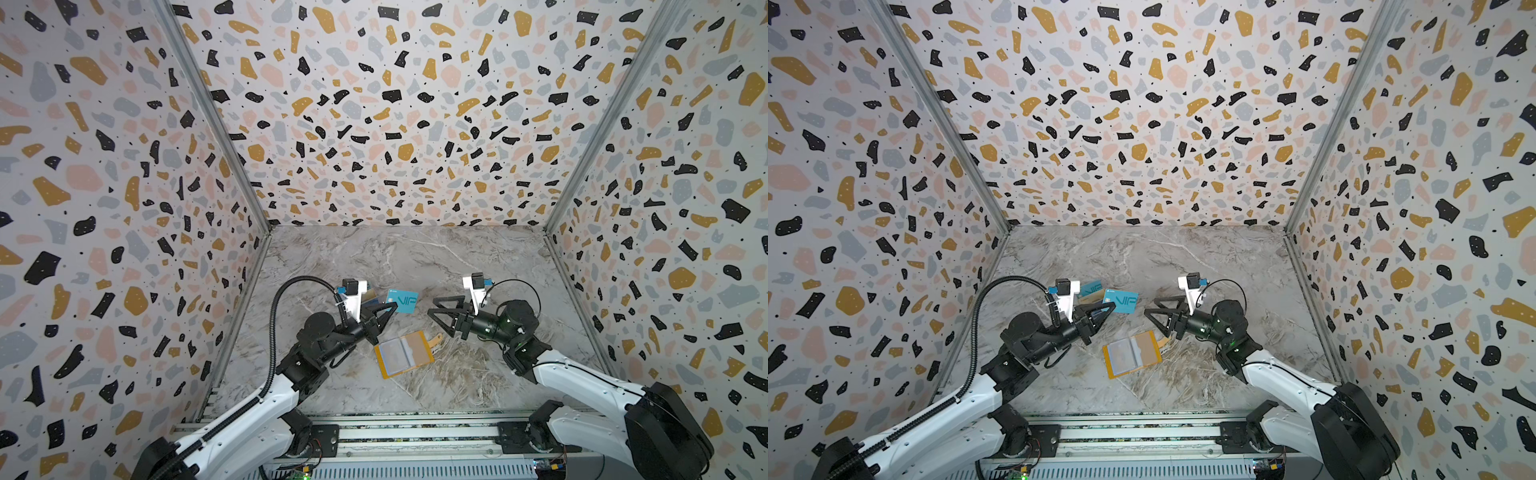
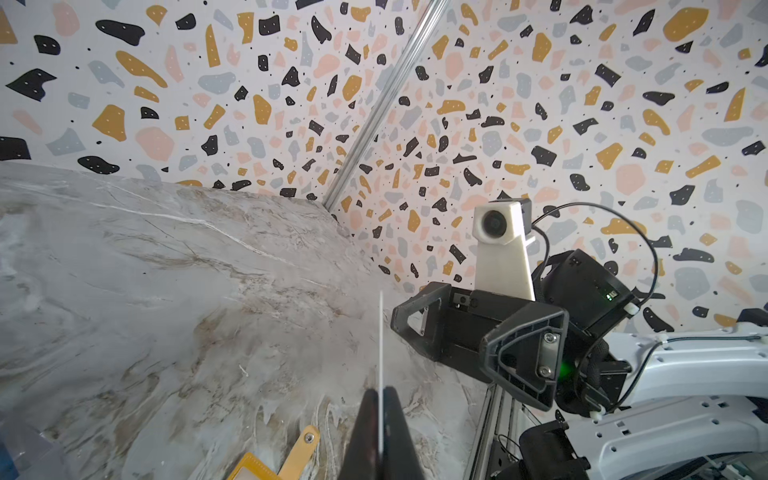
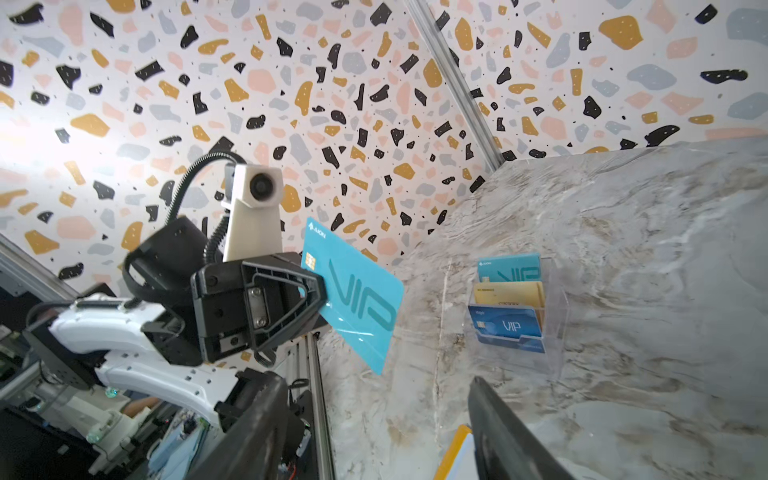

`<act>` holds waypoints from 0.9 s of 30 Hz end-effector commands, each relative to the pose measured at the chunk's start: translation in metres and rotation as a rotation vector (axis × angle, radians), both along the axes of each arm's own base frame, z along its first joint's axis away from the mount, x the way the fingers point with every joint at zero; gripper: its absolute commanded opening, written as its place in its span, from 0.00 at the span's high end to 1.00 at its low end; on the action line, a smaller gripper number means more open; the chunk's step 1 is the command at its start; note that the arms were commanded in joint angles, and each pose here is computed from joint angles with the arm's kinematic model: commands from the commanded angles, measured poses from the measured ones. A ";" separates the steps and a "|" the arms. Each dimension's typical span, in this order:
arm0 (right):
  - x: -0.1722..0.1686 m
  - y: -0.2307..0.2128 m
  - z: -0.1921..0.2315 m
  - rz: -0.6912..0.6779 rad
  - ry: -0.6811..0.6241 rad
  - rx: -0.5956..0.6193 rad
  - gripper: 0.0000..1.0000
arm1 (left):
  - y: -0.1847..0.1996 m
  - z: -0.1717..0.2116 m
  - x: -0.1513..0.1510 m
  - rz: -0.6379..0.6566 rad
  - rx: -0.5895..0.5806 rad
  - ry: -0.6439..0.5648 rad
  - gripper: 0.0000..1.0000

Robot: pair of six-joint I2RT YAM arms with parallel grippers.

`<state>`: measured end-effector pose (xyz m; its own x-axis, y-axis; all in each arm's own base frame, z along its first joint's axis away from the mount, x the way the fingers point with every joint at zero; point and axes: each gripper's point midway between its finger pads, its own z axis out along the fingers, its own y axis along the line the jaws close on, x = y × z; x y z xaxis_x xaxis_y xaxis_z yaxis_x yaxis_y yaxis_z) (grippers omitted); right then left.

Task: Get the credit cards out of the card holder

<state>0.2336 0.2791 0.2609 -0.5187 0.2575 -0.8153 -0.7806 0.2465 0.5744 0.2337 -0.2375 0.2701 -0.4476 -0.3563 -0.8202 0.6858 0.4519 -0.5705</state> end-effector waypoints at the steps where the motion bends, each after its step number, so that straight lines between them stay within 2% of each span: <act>1: 0.003 0.004 0.027 0.003 -0.027 0.086 0.39 | 0.007 0.033 -0.003 0.006 -0.155 -0.069 1.00; 13: -0.009 0.026 0.039 0.116 -0.026 0.157 0.54 | 0.010 0.040 -0.011 -0.032 -0.270 -0.076 1.00; 20: -0.021 0.040 0.047 0.194 -0.044 0.181 0.56 | 0.009 0.039 -0.012 -0.043 -0.286 -0.071 1.00; 27: -0.024 0.047 0.051 0.236 -0.045 0.205 0.66 | 0.009 0.039 -0.014 -0.052 -0.298 -0.070 1.00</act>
